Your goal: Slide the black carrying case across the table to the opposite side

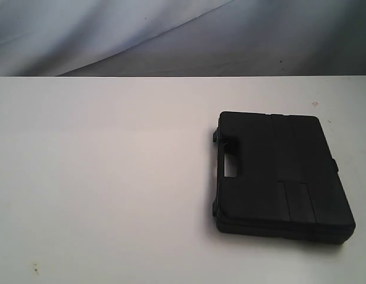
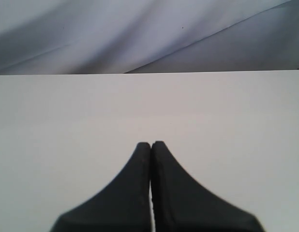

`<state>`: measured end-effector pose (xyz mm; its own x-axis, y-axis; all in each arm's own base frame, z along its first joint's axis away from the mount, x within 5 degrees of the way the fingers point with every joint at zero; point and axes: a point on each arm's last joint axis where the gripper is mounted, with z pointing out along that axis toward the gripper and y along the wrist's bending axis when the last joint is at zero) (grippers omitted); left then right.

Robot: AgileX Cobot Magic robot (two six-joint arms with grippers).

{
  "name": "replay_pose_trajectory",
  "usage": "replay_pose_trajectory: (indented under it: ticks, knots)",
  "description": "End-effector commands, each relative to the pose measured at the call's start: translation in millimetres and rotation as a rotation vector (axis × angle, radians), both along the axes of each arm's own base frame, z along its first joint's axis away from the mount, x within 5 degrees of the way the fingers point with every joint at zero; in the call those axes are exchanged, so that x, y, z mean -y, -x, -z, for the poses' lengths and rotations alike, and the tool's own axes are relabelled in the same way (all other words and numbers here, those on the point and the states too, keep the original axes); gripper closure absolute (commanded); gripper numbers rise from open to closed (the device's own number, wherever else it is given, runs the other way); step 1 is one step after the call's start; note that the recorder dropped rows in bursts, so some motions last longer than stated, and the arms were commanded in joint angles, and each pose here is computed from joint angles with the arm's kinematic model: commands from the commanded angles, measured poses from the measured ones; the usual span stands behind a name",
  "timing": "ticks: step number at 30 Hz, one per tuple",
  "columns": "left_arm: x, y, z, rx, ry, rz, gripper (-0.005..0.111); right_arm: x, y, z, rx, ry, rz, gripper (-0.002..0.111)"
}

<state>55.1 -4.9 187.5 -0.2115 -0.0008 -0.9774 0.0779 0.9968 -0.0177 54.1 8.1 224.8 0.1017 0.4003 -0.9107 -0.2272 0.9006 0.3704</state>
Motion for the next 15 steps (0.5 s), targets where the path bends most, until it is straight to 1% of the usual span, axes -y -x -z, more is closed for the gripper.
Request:
replay_pose_trajectory:
  ticks: [1, 2, 5, 8, 10, 15]
  knots:
    - [-0.2, 0.1, 0.1, 0.012, -0.001, -0.003, 0.107, 0.4, 7.5, -30.9, 0.125, 0.117, 0.021, 0.108]
    - [-0.2, 0.1, 0.1, 0.012, -0.001, -0.003, 0.107, 0.8, 10.1, -39.6, 0.152, 0.127, 0.025, 0.108]
    - [-0.2, 0.1, 0.1, 0.012, -0.001, -0.003, 0.107, 1.8, 19.9, -66.7, 0.261, 0.248, 0.062, 0.108]
    - [-0.2, 0.1, 0.1, 0.012, -0.001, -0.003, 0.107, 2.9, 32.8, -94.5, 0.382, 0.413, 0.122, 0.108]
    - [-0.2, 0.1, 0.1, 0.012, -0.001, -0.003, 0.107, 4.0, 42.2, -111.5, 0.452, 0.489, 0.161, 0.108]
    - [-0.2, 0.1, 0.1, 0.012, -0.001, -0.003, 0.107, 7.8, 61.8, -141.4, 0.562, 0.481, 0.199, 0.108]
